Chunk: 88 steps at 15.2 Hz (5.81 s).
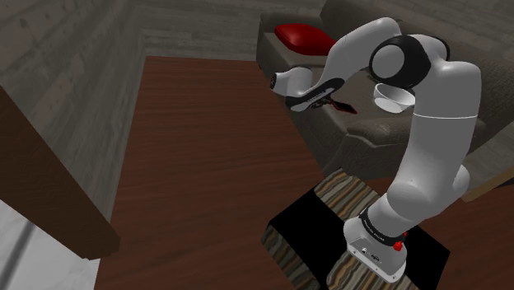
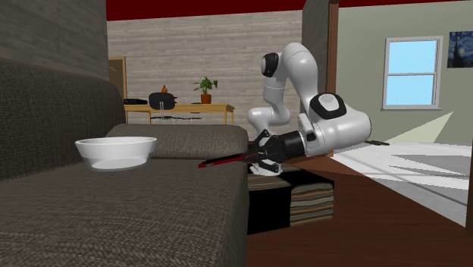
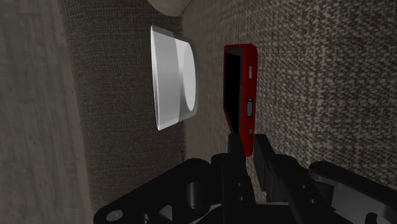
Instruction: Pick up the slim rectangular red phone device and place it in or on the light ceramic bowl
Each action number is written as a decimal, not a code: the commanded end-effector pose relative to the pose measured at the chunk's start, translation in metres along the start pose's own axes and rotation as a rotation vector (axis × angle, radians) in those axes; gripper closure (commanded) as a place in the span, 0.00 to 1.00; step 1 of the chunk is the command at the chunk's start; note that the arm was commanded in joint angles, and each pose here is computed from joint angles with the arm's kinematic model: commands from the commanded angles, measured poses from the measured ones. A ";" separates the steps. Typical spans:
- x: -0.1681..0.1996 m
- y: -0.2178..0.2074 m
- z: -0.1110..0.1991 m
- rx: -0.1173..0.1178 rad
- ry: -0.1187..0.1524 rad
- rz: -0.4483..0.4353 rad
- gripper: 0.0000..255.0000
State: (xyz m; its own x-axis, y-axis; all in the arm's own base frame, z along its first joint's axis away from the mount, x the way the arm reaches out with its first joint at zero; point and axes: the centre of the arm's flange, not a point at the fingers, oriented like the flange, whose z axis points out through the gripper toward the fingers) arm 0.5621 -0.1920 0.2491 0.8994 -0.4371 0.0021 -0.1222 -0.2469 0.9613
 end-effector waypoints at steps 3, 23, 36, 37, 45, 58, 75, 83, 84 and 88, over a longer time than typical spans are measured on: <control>0.000 0.020 -0.006 0.000 0.000 0.000 1.00; 0.000 0.121 -0.035 0.000 0.000 0.000 1.00; 0.018 0.169 0.115 0.000 0.000 0.000 1.00; 0.019 0.172 0.128 0.000 0.000 0.000 1.00; 0.031 0.202 0.228 0.000 0.000 0.000 1.00; 0.037 0.173 0.294 0.000 0.000 0.000 1.00; 0.036 0.148 0.304 0.001 0.000 0.000 0.00; 0.037 0.147 0.251 0.000 0.000 0.000 0.00; 0.037 0.147 0.251 0.000 0.000 0.000 0.00; 0.037 0.147 0.251 0.000 0.000 0.000 0.00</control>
State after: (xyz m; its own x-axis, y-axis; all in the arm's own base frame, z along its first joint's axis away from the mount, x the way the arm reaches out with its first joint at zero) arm 0.4723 -0.4621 0.3214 0.8995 -0.4370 0.0018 -0.1220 -0.2469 0.9613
